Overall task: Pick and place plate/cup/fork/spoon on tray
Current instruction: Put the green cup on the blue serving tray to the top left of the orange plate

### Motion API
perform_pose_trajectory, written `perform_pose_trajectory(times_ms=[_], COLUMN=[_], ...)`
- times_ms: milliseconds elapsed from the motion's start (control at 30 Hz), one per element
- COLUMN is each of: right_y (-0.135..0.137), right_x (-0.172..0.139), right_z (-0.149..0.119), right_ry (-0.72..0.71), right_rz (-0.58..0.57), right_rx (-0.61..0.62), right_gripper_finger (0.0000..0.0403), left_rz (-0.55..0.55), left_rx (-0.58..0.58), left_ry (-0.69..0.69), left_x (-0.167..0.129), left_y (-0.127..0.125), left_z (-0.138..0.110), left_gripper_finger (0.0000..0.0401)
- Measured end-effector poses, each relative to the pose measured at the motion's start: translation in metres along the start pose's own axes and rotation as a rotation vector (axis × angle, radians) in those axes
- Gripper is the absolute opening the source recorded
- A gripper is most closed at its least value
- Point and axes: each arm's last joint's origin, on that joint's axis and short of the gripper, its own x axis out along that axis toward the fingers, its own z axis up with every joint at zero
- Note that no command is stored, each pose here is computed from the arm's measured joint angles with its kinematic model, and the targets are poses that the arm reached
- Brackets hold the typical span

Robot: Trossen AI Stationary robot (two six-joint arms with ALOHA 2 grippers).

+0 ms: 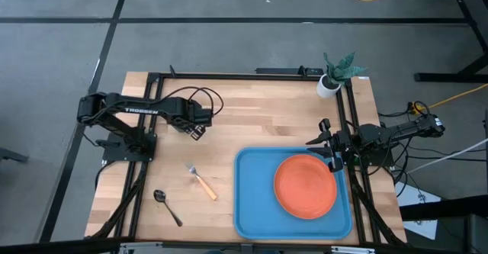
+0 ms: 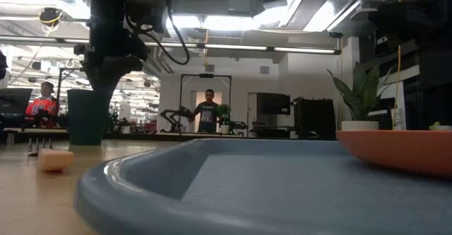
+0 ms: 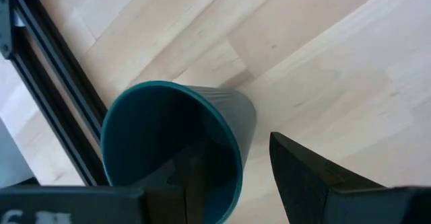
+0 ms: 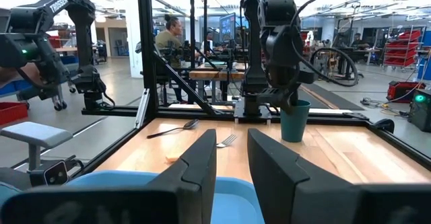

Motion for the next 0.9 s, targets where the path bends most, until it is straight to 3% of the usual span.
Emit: perform_pose_trajectory(times_ms=[333,533,633,767,900], right_y=[0.0,0.0,0.0,0.0,0.0], right_x=[0.0,0.0,0.0,0.0,0.0], right_z=[0.0,0.0,0.0,0.0,0.0], right_ry=[0.0,0.0,0.0,0.0,0.0], right_rz=[0.0,0.0,0.0,0.0,0.0], right_rx=[0.0,0.001,0.0,0.0,0.001], right_gripper_finger=[0.009,0.009,0.009,0.009,0.009], left_rz=[0.019,0.019,0.014,-0.037,-0.168], left_rx=[0.074,0.08,0.141,0.197,0.206], left_ry=[0.06,0.076,0.077,0.059,-0.006], left_x=[0.012,0.012,0.011,0.0,-0.031], left_y=[-0.009,-0.008,-0.008,-0.011,-0.016], left_z=[0.001,0.0,0.0,0.008,0.027], left_gripper_finger=[0.0132,0.0049,0.001,0.0004,0.0003])
